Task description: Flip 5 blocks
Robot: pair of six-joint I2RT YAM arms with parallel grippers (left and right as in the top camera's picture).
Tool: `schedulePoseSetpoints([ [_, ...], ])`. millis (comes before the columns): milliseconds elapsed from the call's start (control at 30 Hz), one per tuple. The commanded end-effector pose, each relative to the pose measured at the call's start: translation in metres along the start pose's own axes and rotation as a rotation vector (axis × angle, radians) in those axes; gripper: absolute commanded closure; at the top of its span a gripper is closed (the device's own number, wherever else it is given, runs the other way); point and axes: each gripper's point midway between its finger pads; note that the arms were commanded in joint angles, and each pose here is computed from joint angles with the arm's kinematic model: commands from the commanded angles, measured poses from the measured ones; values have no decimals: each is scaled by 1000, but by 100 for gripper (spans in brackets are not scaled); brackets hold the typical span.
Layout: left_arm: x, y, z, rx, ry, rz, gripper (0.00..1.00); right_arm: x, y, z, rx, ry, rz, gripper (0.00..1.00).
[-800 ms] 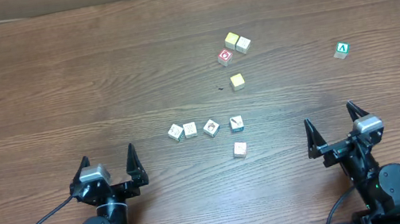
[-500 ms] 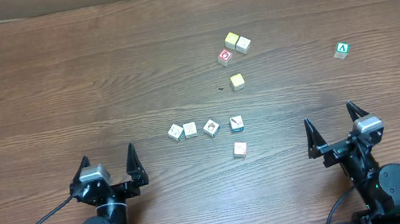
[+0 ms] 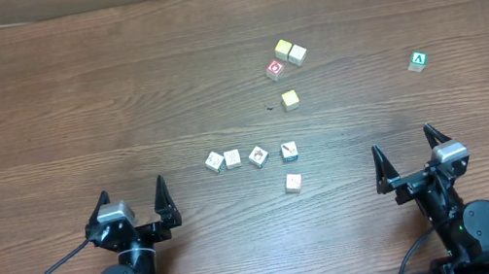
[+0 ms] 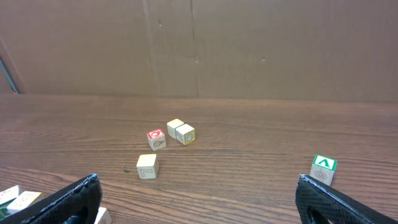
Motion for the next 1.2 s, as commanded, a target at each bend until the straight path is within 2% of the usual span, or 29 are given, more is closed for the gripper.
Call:
schedulePoseSetpoints([
  [0,1,3,0,17,-9,-22,0,2,-3,0,-12,-15,6,0],
  [867,1,4,0,17,-9,-22,0,2,-4,0,-20,-19,8,0],
  [1067,0,-8,1,-46,-2,28,0,21,-8,2,-49,-95,18,0],
  [1167,-3,-13,0,-76,15,29,0,38,6,4,21,-151,30,0],
])
Point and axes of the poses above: each gripper's point midway between its finger pads, its own z axis back along the fingers, its own y axis along the line the jaws close on, x = y × z, and after that the axes turned 5 degrees about -z, right-handed
